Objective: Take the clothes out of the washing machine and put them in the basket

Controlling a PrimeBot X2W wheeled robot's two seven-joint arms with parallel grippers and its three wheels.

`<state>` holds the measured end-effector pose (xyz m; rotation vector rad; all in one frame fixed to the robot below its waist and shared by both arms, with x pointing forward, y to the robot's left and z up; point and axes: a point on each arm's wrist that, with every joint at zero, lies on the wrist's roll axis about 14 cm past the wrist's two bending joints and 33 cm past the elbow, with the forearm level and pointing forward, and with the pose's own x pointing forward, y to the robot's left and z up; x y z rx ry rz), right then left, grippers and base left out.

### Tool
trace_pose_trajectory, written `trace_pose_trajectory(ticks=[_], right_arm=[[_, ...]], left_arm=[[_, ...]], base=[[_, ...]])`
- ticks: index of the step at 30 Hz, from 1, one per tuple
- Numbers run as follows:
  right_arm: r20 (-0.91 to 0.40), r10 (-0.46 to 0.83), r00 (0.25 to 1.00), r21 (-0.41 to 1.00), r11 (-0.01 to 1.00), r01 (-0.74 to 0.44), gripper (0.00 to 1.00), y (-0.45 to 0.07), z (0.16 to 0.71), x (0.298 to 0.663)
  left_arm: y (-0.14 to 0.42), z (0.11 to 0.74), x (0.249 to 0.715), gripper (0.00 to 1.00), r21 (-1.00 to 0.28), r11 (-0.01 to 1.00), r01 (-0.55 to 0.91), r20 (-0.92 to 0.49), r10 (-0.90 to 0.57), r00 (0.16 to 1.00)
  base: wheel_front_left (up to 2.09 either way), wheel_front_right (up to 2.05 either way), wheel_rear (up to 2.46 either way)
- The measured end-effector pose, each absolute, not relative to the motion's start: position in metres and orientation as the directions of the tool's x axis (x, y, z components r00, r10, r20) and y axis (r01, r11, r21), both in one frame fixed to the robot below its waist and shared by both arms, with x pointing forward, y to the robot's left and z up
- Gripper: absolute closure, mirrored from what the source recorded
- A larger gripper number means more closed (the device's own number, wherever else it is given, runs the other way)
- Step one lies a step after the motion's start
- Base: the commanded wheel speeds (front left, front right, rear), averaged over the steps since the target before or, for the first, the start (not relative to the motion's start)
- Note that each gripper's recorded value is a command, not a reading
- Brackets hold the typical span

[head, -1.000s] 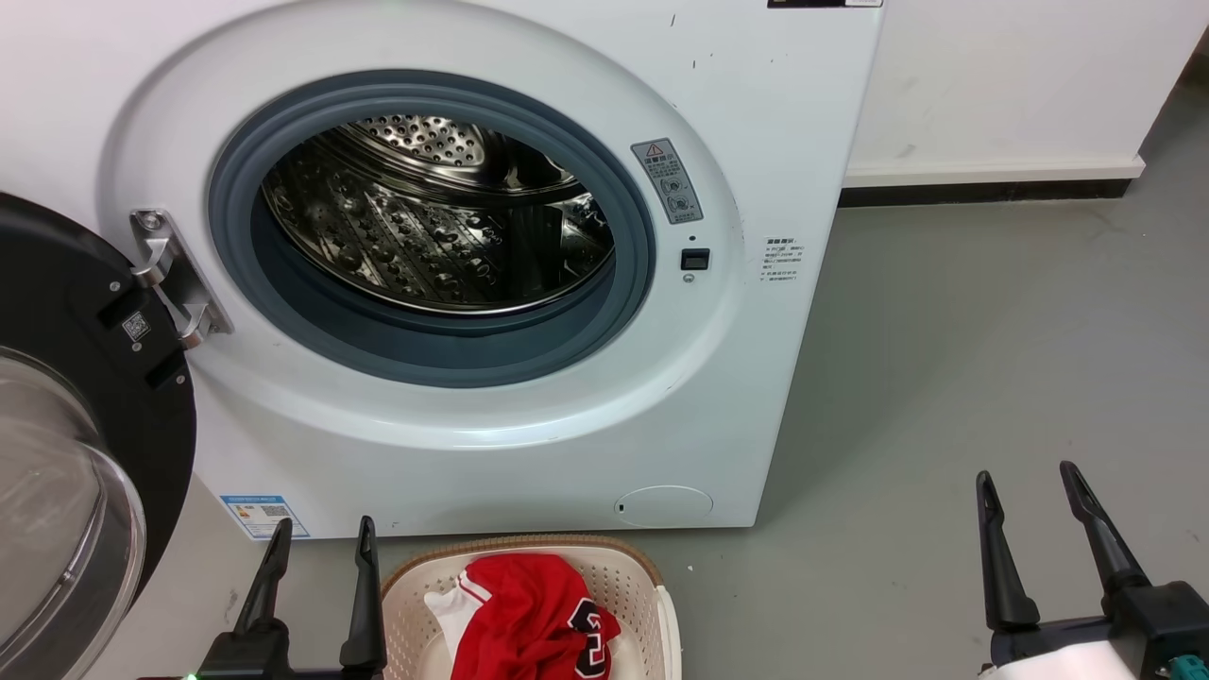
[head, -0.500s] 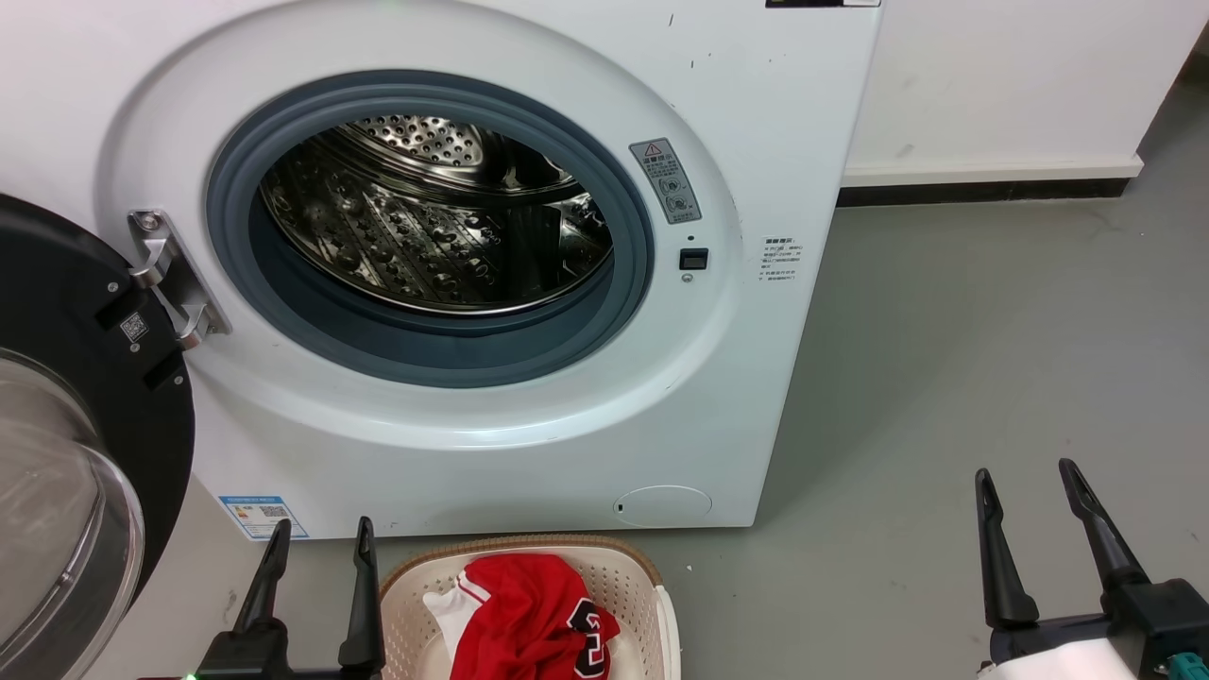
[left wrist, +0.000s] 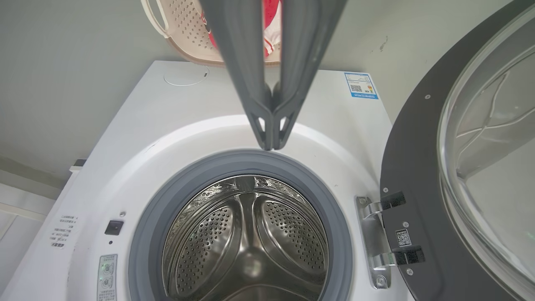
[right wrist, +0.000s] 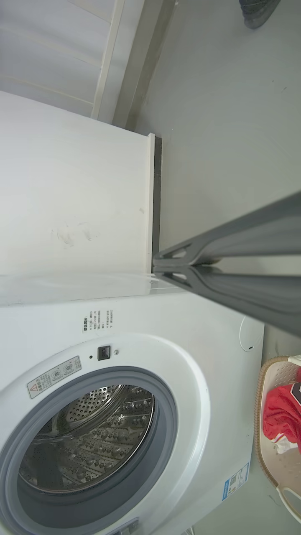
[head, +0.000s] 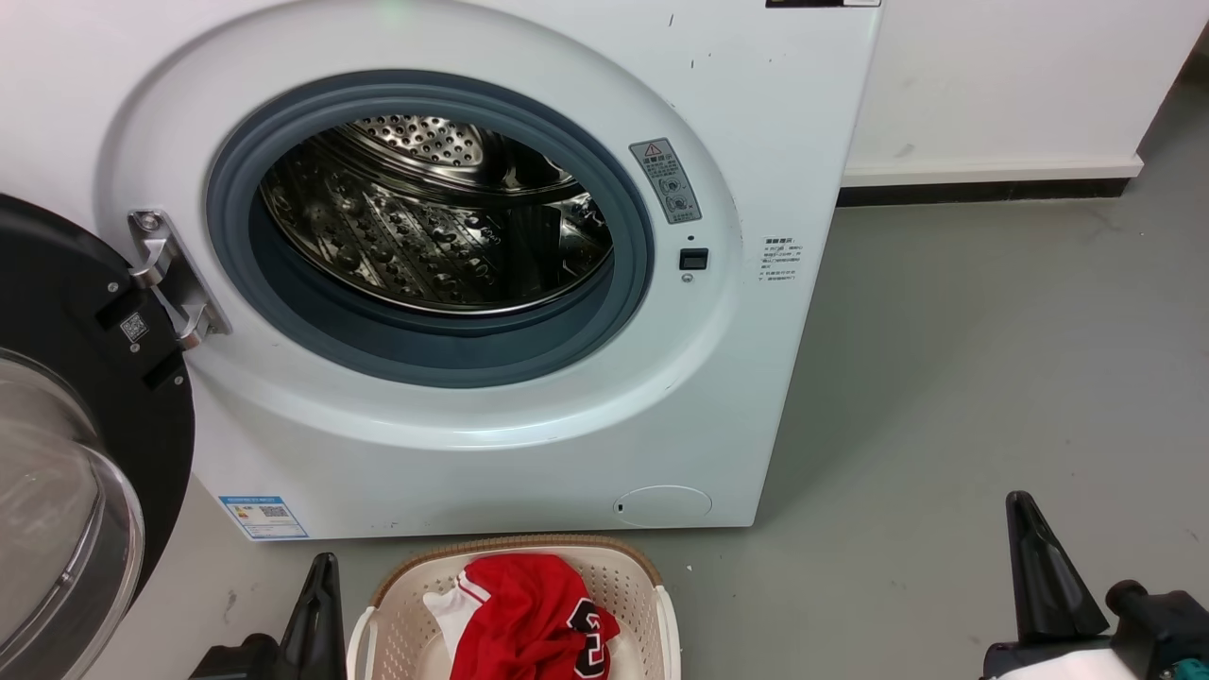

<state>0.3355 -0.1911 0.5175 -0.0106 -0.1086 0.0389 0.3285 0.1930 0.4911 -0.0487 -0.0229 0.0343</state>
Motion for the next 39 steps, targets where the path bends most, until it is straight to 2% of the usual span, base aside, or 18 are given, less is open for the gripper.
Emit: trace_pose_trajectory(ticks=[14,15,39], right_arm=[[0.067,-0.015,0.998,0.283,0.959,-0.005,1.0,-0.199,0.509,0.342],[0.064,-0.022,0.998,0.338,0.941,-0.001,1.0,-0.2,0.509,0.344],[0.011,-0.051,0.999,0.672,0.74,0.03,1.0,-0.204,0.502,0.356]], left_arm=[[0.2,0.486,0.338,1.0,-0.322,0.944,-0.077,-0.026,0.072,0.997],[0.201,0.485,0.34,1.0,-0.373,0.924,-0.084,-0.036,0.076,0.996],[0.204,0.484,0.355,1.0,-0.688,0.718,-0.106,-0.076,0.074,0.994]], base=[[0.0,0.0,0.0],[0.0,0.0,0.0],[0.0,0.0,0.0]])
